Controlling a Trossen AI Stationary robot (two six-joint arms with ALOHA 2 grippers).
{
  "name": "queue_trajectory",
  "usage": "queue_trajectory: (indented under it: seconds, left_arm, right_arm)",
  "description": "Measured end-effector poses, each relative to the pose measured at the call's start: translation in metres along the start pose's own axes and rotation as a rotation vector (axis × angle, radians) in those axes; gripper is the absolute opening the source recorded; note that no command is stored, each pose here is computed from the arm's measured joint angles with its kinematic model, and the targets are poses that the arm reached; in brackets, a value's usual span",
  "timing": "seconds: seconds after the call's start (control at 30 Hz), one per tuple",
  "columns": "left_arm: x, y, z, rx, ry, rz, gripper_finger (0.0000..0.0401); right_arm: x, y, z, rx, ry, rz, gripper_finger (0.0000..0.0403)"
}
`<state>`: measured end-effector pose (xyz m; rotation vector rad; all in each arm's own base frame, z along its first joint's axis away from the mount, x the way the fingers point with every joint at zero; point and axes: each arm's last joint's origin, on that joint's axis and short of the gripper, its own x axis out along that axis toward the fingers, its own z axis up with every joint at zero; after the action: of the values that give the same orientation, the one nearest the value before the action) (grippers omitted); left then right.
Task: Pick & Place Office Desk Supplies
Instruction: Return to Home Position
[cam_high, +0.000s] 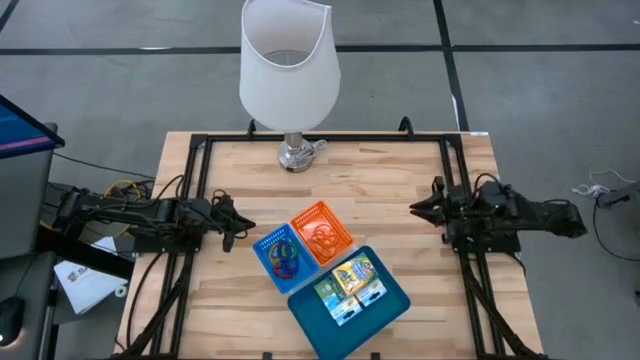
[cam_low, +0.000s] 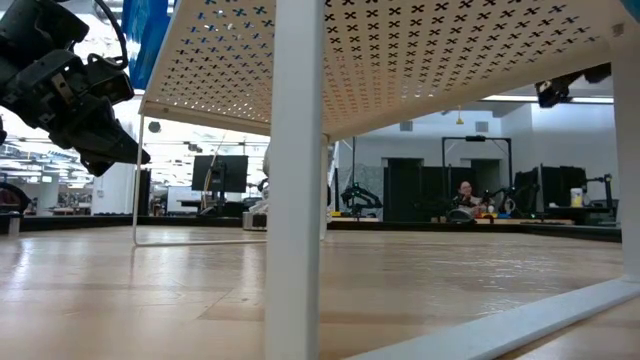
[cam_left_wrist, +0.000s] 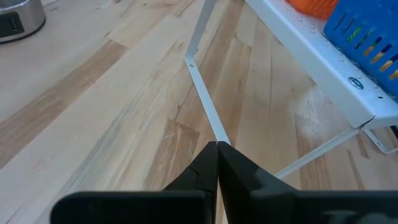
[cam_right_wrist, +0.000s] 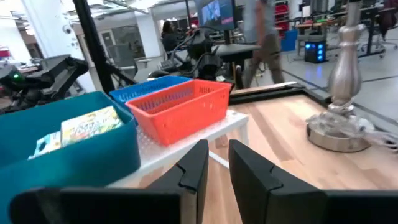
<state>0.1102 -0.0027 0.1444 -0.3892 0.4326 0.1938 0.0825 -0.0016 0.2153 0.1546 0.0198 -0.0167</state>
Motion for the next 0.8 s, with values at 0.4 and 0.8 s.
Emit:
queue_trajectory:
  seconds: [0.4,0.8]
  left_arm:
    - [0.000,0.000,0.000,0.000,0.000,0.000,0.0003]
    - [0.000,0.000,0.000,0.000,0.000,0.000,0.0003]
  right_arm:
    - [0.012,-0.003,-0.043,0.002,0.053,0.024,0.0062]
    - [0.013,-0.006,-0.045,0.100,0.052,-0.026,0.0058]
